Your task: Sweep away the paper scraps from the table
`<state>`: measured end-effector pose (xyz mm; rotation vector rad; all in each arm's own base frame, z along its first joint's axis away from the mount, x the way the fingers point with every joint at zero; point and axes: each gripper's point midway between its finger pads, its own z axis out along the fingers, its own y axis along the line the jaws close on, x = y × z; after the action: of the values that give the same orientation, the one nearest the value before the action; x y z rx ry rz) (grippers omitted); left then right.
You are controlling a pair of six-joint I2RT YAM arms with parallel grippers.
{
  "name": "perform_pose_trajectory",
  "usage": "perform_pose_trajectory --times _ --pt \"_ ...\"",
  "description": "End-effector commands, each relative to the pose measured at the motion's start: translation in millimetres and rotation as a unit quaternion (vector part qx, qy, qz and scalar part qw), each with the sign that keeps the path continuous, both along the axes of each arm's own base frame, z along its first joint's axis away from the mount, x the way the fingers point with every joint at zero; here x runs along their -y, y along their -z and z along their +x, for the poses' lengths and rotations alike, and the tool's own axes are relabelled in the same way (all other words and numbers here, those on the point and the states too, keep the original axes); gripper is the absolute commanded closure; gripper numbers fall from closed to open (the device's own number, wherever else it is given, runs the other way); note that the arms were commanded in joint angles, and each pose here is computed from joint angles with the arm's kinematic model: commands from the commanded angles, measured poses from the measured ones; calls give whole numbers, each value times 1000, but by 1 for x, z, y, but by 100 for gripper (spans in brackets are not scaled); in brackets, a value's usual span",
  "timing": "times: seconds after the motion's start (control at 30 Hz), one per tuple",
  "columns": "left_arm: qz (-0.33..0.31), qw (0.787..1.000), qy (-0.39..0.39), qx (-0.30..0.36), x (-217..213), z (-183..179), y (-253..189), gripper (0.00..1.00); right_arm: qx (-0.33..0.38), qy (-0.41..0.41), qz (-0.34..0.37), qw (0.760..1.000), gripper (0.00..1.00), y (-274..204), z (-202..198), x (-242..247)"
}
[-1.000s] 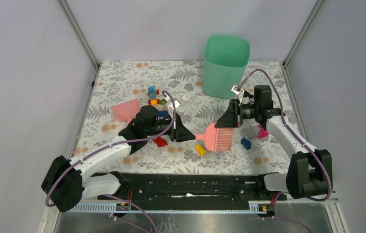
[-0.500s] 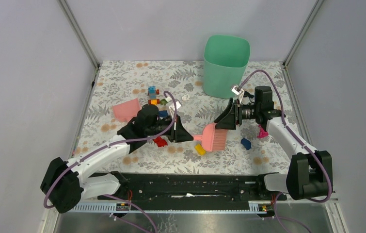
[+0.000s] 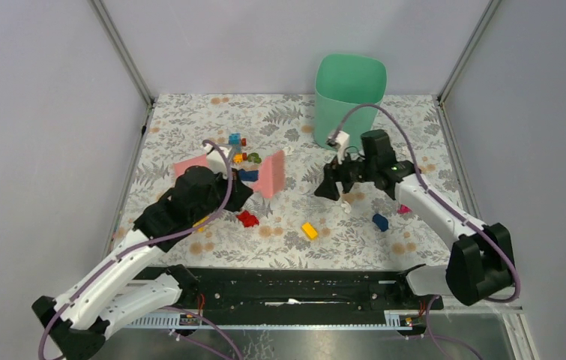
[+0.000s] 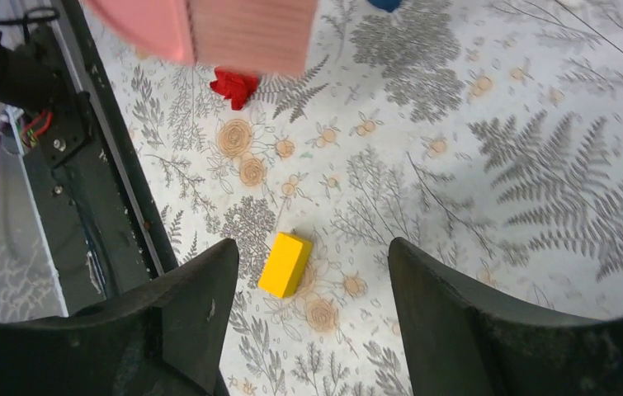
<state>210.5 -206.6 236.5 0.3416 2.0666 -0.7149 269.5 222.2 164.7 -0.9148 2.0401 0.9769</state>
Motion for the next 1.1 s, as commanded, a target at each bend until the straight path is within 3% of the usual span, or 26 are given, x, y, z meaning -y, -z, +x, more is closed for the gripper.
perform_pose_trajectory --times 0.0,0.13,0.33,0.6,0.83,1.07 --pt "24 985 -165 42 -61 18 -19 100 41 -23 -64 997 27 -1 12 -27" --pt "58 955 -288 46 -114 16 -11 100 66 0 -84 994 16 -11 32 -65" --pt "84 903 -418 59 -174 2 4 100 26 10 -70 997 27 -20 42 -151" --pt "47 840 -531 97 -227 -19 -9 100 -21 13 -64 998 27 0 42 -260" --pt "-2 827 -552 110 -238 -28 -15 100 -45 50 -56 996 28 25 44 -318" --pt "-4 823 -557 110 -241 -29 -15 100 -20 134 -68 988 26 48 59 -342"
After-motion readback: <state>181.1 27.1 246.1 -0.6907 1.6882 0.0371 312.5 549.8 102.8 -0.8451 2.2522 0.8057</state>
